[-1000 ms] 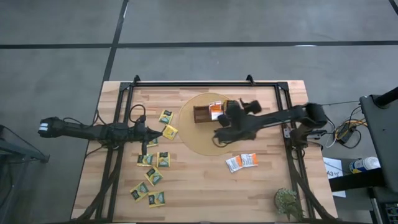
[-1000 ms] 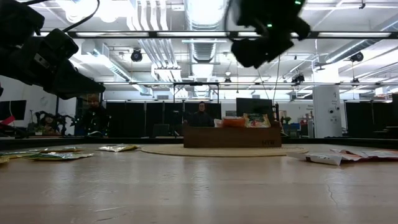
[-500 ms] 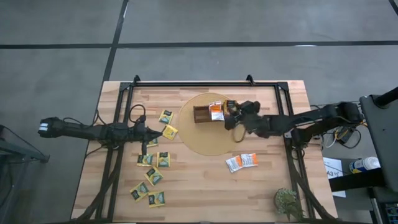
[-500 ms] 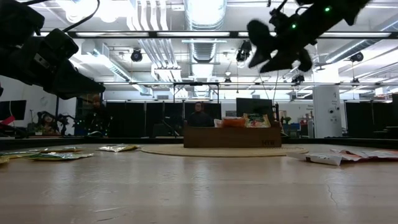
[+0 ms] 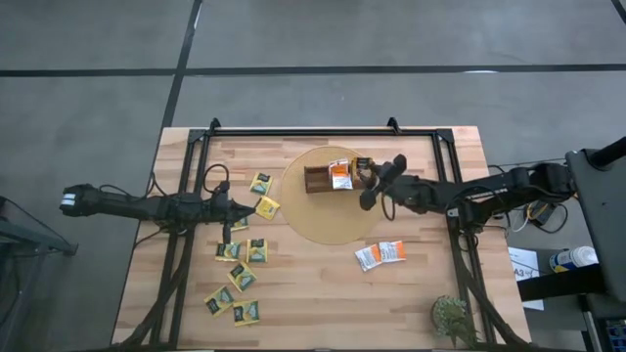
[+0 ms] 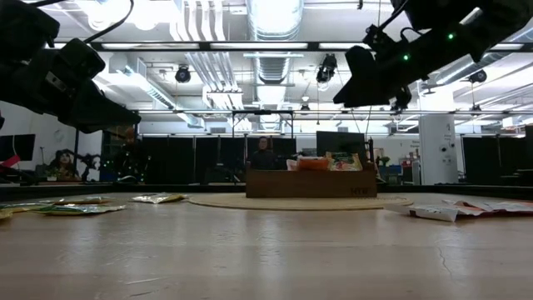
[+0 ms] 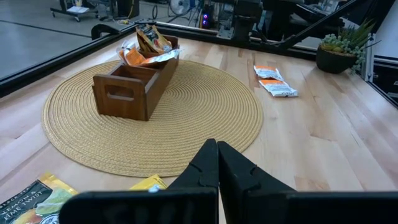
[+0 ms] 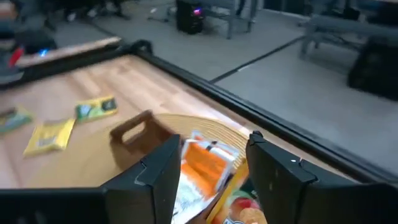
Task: Pick & Place Tea
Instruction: Put the white tea bag into the middle section of the wooden organizer
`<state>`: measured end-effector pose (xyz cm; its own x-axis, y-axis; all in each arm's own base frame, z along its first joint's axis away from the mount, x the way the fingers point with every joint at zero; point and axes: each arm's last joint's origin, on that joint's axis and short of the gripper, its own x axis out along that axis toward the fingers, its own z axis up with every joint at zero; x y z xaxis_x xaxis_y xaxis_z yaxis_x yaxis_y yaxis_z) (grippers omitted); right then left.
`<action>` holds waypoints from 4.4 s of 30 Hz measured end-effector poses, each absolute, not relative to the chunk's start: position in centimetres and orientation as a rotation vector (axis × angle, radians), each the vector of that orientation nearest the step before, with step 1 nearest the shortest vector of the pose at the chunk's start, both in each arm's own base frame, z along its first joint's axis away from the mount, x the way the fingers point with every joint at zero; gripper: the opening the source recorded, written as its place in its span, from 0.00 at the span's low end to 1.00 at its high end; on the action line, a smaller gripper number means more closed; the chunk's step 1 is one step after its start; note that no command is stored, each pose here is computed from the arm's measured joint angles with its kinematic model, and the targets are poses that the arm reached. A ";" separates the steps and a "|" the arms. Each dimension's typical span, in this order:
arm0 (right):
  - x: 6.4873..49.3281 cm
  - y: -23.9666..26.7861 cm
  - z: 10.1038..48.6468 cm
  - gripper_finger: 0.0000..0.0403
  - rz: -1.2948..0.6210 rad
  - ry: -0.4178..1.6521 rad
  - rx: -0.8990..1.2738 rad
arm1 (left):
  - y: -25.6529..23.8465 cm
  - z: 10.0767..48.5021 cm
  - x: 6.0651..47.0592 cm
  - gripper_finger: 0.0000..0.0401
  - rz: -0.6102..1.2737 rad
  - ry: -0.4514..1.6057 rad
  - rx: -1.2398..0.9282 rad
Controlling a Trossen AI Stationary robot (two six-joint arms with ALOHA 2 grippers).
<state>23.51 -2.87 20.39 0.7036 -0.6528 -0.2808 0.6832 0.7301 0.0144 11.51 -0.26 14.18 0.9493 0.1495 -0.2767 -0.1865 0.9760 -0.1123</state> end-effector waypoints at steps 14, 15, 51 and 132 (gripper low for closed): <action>29.5 -0.9 15.8 0.44 -0.527 0.630 -0.412 | -0.3 14.2 11.5 0.00 0.171 0.270 -0.138; 30.1 -0.9 15.6 0.44 -0.570 0.648 -0.465 | -0.3 14.2 11.5 0.00 0.171 0.270 -0.138; 30.0 -1.4 14.4 0.45 -0.922 0.850 -0.678 | -0.3 14.2 11.5 0.00 0.171 0.272 -0.138; 31.2 -1.5 15.7 0.45 -0.765 0.741 -0.511 | -0.3 14.2 11.5 0.00 0.171 0.272 -0.138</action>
<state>31.17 -1.54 15.65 0.4956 -0.7674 -0.4067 0.4306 0.6238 -0.6523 11.52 -0.26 14.17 0.9490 0.1494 -0.2777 -0.1864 0.9761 -0.1120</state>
